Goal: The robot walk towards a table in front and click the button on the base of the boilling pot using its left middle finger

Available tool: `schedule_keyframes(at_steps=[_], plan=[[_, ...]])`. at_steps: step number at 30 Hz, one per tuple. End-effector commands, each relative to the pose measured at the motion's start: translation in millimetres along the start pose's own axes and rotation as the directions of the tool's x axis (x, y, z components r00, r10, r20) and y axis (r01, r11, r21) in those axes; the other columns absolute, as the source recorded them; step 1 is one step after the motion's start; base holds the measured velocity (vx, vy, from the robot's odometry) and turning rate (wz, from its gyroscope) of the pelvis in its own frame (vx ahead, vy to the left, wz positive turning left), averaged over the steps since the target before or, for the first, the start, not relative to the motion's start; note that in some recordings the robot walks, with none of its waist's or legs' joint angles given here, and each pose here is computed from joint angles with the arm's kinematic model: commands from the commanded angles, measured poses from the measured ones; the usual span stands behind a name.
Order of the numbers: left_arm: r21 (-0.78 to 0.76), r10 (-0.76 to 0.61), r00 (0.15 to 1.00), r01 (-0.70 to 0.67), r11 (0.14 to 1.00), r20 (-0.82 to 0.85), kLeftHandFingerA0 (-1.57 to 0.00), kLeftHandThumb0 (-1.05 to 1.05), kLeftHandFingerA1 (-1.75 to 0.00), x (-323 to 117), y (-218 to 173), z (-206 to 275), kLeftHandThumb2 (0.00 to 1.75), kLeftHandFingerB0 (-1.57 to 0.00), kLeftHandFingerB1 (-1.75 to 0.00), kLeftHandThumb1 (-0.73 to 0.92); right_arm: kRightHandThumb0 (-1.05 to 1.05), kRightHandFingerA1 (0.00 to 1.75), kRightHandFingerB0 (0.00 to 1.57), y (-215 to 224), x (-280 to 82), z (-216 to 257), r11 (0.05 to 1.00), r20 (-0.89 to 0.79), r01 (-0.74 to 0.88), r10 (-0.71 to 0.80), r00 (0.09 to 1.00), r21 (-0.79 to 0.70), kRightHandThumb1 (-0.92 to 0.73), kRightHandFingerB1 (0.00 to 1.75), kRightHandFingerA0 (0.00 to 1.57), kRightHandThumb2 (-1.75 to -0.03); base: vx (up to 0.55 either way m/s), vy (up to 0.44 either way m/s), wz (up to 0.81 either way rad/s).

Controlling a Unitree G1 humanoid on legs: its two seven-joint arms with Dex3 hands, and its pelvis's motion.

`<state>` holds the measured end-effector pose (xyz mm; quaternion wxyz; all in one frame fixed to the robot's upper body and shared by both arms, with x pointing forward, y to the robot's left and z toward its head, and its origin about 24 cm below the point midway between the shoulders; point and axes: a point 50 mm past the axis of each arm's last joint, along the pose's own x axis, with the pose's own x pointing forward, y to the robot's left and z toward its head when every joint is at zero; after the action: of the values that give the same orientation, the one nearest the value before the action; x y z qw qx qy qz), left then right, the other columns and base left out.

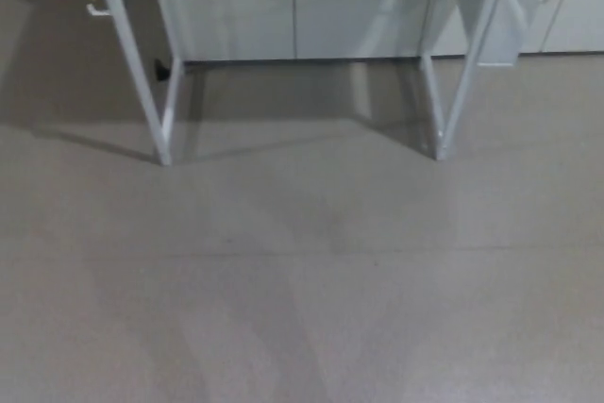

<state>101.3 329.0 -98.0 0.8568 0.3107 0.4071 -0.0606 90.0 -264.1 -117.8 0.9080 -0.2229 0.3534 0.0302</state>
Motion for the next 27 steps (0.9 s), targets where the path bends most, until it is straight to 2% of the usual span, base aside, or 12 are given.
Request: schedule_keyframes(at_steps=[1, 17, 22, 23, 27], plan=[[0.022, 0.02, 0.999, -0.019, 1.0, -0.034, -0.27, -0.25, -0.44, 1, 11, -2, 0.56, -0.1, -0.27, 0.5, -0.09, 0.59, 0.2, -2, 4, 2, 1.0, -0.014, 0.01, -0.01, 1.0, -0.002, -0.41, 0.52, 0.35, -0.86, 0.09, -0.058, -0.09], [0.01, 0.023, 1.0, -0.023, 1.0, -0.018, -0.29, -0.22, -0.43, 1, 10, 0, 0.55, -0.11, -0.29, 0.5, -0.08, 0.59, 0.2, -3, 3, 1, 1.0, -0.019, 0.011, -0.011, 1.0, -0.006, -0.41, 0.52, 0.35, -0.86, 0.14, 0.017, 0.05], [0.021, 0.02, 1.0, -0.02, 1.0, -0.004, -0.27, -0.24, -0.43, 2, 13, 3, 0.55, -0.11, -0.29, 0.49, -0.05, 0.58, 0.2, -2, 4, 5, 1.0, -0.013, 0.011, -0.011, 1.0, 0.013, -0.42, 0.51, 0.34, -0.86, 0.16, -0.193, 0.07], [0.024, 0.022, 1.0, -0.022, 0.999, -0.001, -0.27, -0.24, -0.43, 3, 14, 4, 0.55, -0.11, -0.29, 0.49, -0.05, 0.58, 0.2, -3, 5, 6, 1.0, -0.009, 0.014, -0.014, 1.0, 0.017, -0.42, 0.51, 0.34, -0.86, 0.3, -0.237, -1.17], [0.01, 0.033, 0.999, -0.033, 0.999, 0.006, -0.27, -0.23, -0.43, 7, 20, 11, 0.55, -0.1, -0.29, 0.5, -0.08, 0.59, 0.2, -5, 12, 15, 1.0, 0.016, 0.021, -0.021, 1.0, -0.003, -0.4, 0.52, 0.35, -0.85, 0.29, -0.309, 0.34]])
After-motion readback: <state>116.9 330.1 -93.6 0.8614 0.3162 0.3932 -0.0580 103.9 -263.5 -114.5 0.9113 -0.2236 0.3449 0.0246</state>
